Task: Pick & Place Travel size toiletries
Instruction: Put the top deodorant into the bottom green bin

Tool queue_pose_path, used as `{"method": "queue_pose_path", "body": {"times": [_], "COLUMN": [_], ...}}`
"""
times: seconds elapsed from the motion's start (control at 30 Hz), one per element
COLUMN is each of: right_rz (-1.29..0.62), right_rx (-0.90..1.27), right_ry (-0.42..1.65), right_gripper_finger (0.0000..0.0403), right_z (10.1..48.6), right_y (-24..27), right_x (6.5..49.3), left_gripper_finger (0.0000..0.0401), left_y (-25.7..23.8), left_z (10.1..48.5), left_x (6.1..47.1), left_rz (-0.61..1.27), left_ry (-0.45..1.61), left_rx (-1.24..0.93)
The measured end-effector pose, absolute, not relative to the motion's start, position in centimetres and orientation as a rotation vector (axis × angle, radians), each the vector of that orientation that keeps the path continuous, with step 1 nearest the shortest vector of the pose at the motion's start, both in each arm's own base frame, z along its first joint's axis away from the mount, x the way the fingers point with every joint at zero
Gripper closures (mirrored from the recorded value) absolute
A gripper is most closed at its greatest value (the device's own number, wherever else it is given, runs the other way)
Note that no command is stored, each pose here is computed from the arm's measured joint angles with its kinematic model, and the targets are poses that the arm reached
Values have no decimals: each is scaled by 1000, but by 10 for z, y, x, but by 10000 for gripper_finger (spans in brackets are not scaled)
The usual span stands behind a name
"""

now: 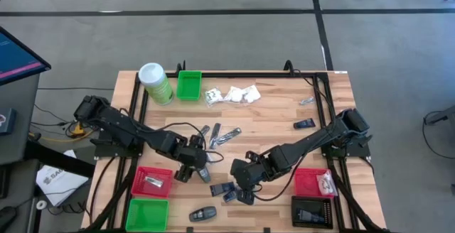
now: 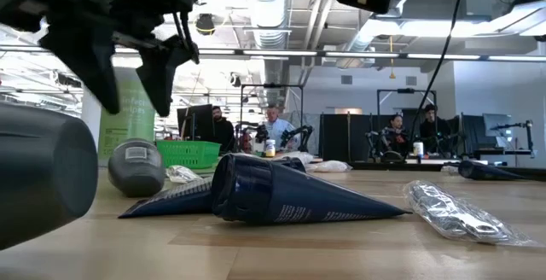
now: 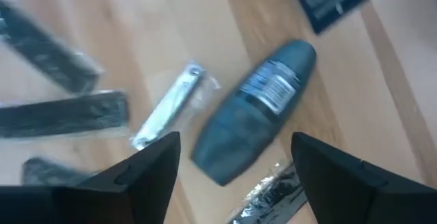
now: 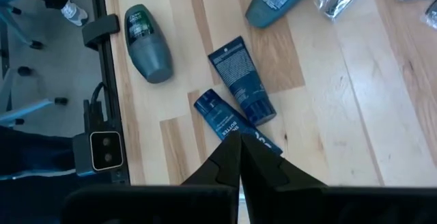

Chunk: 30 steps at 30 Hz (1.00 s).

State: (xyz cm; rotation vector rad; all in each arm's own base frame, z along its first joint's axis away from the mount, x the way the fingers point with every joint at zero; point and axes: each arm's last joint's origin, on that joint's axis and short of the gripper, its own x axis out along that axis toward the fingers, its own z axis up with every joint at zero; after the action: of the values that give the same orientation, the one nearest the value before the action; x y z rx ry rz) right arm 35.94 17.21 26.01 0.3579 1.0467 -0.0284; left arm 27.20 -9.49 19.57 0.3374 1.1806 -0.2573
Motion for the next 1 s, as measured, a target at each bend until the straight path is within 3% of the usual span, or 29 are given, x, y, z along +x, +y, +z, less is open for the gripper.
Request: {"method": "queue_pose_path", "body": {"times": [0.33, 1.0], "right_rz": [-39, -17], "right_rx": [383, 443], "right_ry": [1049, 1079], "right_gripper_finger": [403, 403], "right_z": [260, 260], "right_y": [173, 169], "right_x": [359, 361], "left_gripper_finger": [124, 123], "left_y": [-96, -101], "left_z": [170, 170], "left_x": [279, 282], "left_rz": [-332, -420], "left_ry": [1257, 1224], "left_rx": [510, 463]}}
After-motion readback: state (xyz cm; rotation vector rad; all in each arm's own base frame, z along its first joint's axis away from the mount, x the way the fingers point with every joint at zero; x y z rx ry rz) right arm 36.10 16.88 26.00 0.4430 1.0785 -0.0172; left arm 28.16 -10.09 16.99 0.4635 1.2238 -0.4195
